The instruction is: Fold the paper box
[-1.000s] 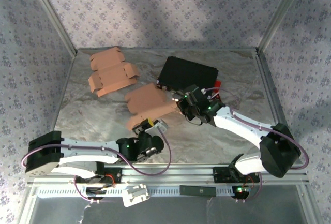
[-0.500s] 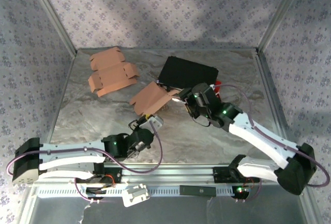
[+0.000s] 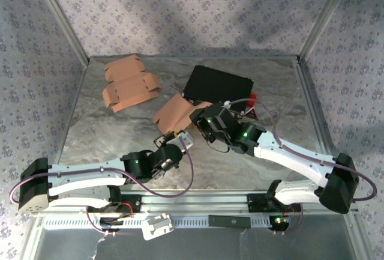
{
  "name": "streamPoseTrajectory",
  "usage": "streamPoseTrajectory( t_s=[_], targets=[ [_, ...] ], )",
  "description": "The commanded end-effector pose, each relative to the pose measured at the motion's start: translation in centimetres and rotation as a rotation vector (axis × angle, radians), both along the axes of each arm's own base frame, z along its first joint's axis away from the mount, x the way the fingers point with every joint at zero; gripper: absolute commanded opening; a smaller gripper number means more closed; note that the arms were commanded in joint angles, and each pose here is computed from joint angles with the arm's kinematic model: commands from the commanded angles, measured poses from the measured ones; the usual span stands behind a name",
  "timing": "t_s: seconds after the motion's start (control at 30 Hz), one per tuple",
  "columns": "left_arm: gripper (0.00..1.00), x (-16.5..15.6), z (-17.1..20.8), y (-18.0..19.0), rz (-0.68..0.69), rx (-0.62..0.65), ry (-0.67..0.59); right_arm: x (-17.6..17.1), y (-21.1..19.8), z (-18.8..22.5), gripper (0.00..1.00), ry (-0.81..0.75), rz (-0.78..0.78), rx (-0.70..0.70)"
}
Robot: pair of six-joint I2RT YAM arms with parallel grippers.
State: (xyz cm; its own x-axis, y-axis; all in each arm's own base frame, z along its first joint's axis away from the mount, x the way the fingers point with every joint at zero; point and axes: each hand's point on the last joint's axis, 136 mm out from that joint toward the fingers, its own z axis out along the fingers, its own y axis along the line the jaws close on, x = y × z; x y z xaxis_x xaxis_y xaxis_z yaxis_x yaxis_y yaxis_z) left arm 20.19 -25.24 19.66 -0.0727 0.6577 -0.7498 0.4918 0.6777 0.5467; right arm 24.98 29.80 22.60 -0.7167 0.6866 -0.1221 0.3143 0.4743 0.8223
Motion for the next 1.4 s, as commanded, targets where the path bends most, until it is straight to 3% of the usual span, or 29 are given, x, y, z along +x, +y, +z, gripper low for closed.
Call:
streamPoseTrajectory(
  t_s=[0.0,0.2,0.43,0.53,0.67,0.73,0.77,0.87,0.97,1.03,1.2,1.37],
  targets=[
    [0.0,0.1,2.3,-0.7,-0.017,-0.058,-0.016,1.2,0.3,2.3,0.44,-0.037,-0.025,0.065],
    [0.0,0.1,2.4,-0.7,-0.018,-0.058,-0.015,1.6,0.5,1.8,0.26,-0.026,-0.028,0.092],
    [0.0,0.2,2.4,-1.1,-0.015,-0.058,-0.019,1.4,1.0,1.3,0.14,-0.006,-0.018,0.1],
    [0.0,0.3,2.8,-0.8,-0.003,-0.065,-0.023,1.4,0.9,1.4,0.0,-0.007,-0.023,0.105],
    [0.34,0.0,6.7,0.5,0.045,-0.193,-0.055,1.7,0.2,3.4,0.0,-0.072,-0.034,0.087],
    [0.5,-0.3,9.7,2.0,0.071,-0.328,-0.065,1.7,-0.3,4.9,0.0,-0.116,-0.035,0.067],
    [0.63,-0.4,11.2,3.2,0.089,-0.403,-0.07,1.7,-0.6,5.8,0.0,-0.139,-0.035,0.063],
    [0.78,-0.1,14.1,7.8,0.179,-0.646,-0.052,1.2,-1.4,7.9,0.0,-0.199,-0.046,0.062],
    [0.81,0.7,14.7,12.2,0.271,-0.843,0.029,0.4,-1.9,9.8,0.0,-0.247,-0.049,0.066],
    [0.8,1.9,13.8,13.9,0.352,-0.897,0.11,-0.2,-2.0,10.9,0.0,-0.267,-0.048,0.078],
    [0.71,6.8,6.9,12.4,0.458,-0.976,0.531,-2.0,-2.0,13.7,0.0,-0.317,-0.033,0.123],
    [0.6,9.7,1.7,8.8,0.398,-1.092,0.776,-3.4,-2.2,14.6,0.0,-0.286,-0.049,0.159]
  ],
)
